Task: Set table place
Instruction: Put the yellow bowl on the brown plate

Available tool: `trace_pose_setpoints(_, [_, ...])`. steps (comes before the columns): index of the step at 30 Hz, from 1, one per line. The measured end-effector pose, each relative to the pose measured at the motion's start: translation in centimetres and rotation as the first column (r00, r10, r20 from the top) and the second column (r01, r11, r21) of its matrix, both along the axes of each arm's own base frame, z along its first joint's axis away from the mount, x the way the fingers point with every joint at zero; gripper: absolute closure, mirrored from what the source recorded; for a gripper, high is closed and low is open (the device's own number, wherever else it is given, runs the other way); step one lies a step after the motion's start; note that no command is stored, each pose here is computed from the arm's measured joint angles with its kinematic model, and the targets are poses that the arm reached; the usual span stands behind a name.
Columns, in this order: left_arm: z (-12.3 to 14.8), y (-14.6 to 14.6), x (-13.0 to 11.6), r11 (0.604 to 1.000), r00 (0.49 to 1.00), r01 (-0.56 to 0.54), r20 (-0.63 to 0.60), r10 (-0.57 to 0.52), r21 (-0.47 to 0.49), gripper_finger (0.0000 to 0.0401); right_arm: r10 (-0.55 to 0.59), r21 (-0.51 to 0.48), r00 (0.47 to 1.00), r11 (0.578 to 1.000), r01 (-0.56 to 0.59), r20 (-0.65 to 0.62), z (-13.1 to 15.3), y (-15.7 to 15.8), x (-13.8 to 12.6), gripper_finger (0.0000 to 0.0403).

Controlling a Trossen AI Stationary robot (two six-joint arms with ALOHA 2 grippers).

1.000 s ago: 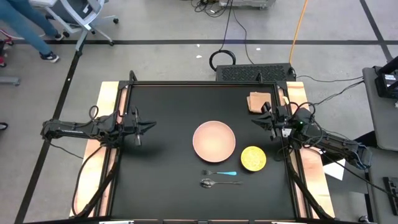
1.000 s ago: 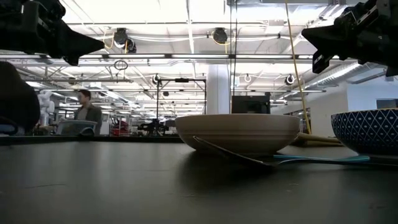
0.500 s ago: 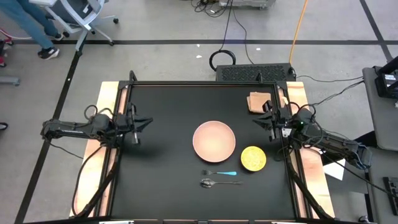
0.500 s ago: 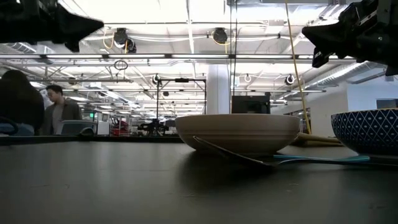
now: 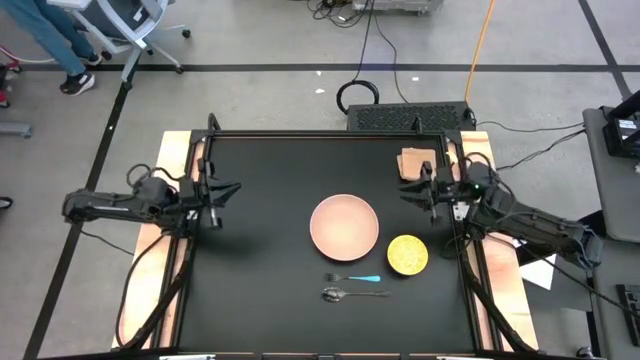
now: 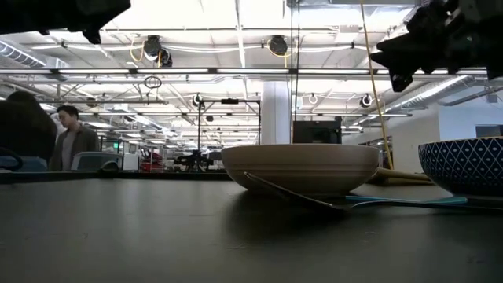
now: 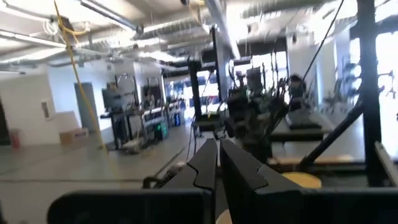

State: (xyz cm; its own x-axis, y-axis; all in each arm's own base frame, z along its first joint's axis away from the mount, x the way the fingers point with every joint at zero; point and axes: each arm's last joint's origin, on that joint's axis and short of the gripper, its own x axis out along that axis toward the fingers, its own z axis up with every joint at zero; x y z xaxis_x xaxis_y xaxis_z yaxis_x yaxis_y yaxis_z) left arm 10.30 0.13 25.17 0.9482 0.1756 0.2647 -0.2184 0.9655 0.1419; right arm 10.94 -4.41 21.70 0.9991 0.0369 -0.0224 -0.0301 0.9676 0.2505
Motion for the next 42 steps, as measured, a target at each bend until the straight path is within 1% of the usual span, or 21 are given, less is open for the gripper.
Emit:
trace_pose_setpoints(3, [0.9, 0.2, 0.3, 0.999, 0.999, -0.033, -0.006, 0.033, 0.029, 0.0375, 0.022, -0.009, 0.998, 1.000, -0.023, -0.053, 2.0, 0.2, 0.1, 0.0273])
trace_pose_setpoints(6, [1.2, 0.3, 0.8, 0.998, 0.998, -0.048, -0.028, 0.048, 0.032, 0.0375, 0.018, -0.002, 0.990, 1.000, -0.019, -0.143, 4.0, 0.6, 0.1, 0.0269])
trace_pose_setpoints(9, [1.0, 0.4, 1.4, 0.998, 0.996, -0.054, -0.064, 0.056, 0.024, 0.0375, 0.008, 0.001, 0.968, 1.000, -0.008, -0.249, 5.6, 1.0, 0.4, 0.0269])
trace_pose_setpoints(12, [0.4, 0.5, 2.1, 0.998, 0.992, -0.052, -0.118, 0.050, -0.019, 0.0375, 0.012, 0.028, 0.929, 1.000, -0.002, -0.371, 6.9, 1.4, 1.0, 0.0268])
trace_pose_setpoints(15, [0.0, 0.5, 2.6, 0.998, 0.987, -0.053, -0.156, 0.050, -0.018, 0.0375, 0.031, 0.066, 0.856, 0.998, 0.003, -0.517, 7.4, 1.8, 1.8, 0.0268])
trace_pose_setpoints(19, [-0.1, 0.5, 2.7, 0.998, 0.986, -0.050, -0.160, 0.043, -0.040, 0.0375, 0.050, 0.111, 0.702, 0.993, 0.041, -0.711, 6.9, 2.2, 2.7, 0.0268])
trace_pose_setpoints(23, [-0.1, 0.5, 2.7, 0.997, 0.987, -0.047, -0.155, 0.038, -0.058, 0.0375, 0.082, 0.145, 0.572, 0.987, 0.064, -0.816, 5.5, 2.6, 3.8, 0.0268])
trace_pose_setpoints(27, [-0.1, 0.5, 2.7, 0.997, 0.987, -0.047, -0.158, 0.038, -0.058, 0.0375, 0.102, 0.164, 0.494, 0.983, 0.082, -0.863, 4.5, 2.9, 4.5, 0.0268])
trace_pose_setpoints(29, [-0.2, 0.5, 2.7, 0.996, 0.986, -0.046, -0.162, 0.034, -0.071, 0.0375, 0.112, 0.173, 0.467, 0.981, 0.090, -0.877, 4.2, 3.1, 4.7, 0.0268])
trace_pose_setpoints(32, [-0.4, 0.5, 2.7, 0.996, 0.983, -0.047, -0.178, 0.034, -0.071, 0.0375, 0.128, 0.173, 0.412, 0.982, 0.074, -0.902, 3.9, 3.5, 4.6, 0.0268])
trace_pose_setpoints(33, [-0.4, 0.5, 2.7, 0.996, 0.983, -0.048, -0.180, 0.034, -0.070, 0.0375, 0.124, 0.162, 0.393, 0.985, 0.065, -0.911, 3.7, 3.6, 4.6, 0.0268])
trace_pose_setpoints(35, [-0.4, 0.5, 2.7, 0.996, 0.983, -0.048, -0.180, 0.034, -0.072, 0.0375, 0.079, 0.109, 0.362, 0.992, 0.063, -0.929, 3.5, 3.6, 4.5, 0.0268])
trace_pose_setpoints(37, [-0.4, 0.5, 2.7, 0.996, 0.983, -0.048, -0.181, 0.034, -0.070, 0.0375, 0.042, 0.072, 0.345, 0.994, 0.077, -0.938, 3.4, 3.6, 4.4, 0.0268])
trace_pose_setpoints(42, [-0.4, 0.5, 2.7, 0.996, 0.982, -0.048, -0.184, 0.034, -0.072, 0.0375, 0.052, 0.083, 0.328, 0.993, 0.081, -0.943, 3.2, 4.0, 4.7, 0.0268])
